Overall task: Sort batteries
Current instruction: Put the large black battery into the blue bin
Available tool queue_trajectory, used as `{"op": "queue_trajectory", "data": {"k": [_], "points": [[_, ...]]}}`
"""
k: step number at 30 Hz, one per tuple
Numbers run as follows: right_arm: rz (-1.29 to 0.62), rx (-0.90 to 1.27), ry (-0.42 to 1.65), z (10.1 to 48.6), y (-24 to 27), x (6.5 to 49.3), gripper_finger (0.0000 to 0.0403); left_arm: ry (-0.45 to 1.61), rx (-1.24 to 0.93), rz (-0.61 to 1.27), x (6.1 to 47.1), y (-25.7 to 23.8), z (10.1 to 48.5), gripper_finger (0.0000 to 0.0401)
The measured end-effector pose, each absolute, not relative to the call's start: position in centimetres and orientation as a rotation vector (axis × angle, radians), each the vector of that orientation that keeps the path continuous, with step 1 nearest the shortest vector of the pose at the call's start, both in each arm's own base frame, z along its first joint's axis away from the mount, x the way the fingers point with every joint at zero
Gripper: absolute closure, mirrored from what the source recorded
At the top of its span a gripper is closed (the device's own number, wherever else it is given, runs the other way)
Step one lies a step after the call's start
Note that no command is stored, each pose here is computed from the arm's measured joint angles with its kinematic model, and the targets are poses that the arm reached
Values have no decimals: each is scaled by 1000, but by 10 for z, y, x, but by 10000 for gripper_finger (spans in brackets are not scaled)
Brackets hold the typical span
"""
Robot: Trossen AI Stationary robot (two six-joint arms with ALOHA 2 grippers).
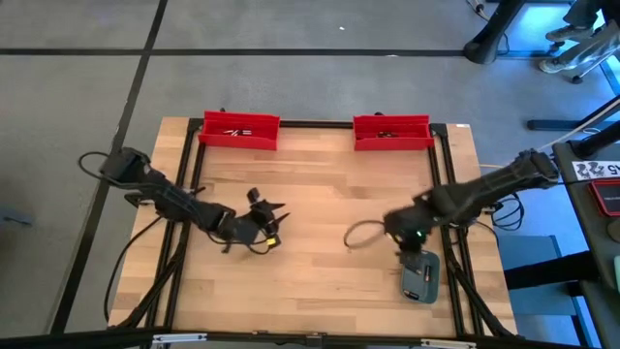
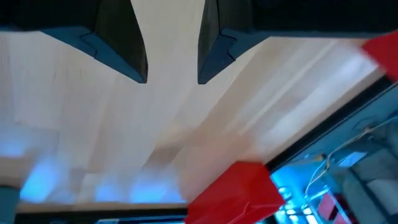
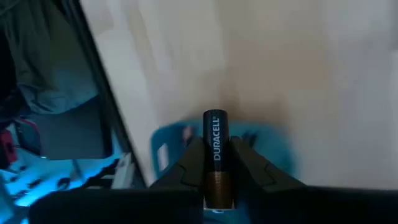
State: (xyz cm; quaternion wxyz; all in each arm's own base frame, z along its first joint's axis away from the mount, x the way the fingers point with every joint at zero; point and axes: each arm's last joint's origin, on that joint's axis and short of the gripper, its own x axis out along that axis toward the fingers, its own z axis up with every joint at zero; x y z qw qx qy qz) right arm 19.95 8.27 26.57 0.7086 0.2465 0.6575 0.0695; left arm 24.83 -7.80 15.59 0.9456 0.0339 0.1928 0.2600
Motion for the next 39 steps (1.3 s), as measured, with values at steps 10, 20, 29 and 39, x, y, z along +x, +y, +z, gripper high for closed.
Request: {"op": "queue_trajectory", "data": {"k": [10, 20, 29, 39], "points": [[32, 688, 1552, 226, 141, 146, 362, 388, 69, 492, 261, -66, 150, 270], [-49, 654, 1461, 175, 144, 129, 362, 367, 51, 496, 263, -65, 152, 270], [-46, 647, 1432, 159, 139, 126, 332, 364, 41, 502, 263, -64, 152, 270], [-109, 679, 1411, 158, 138, 126, 320, 364, 34, 520, 264, -60, 152, 270]]}}
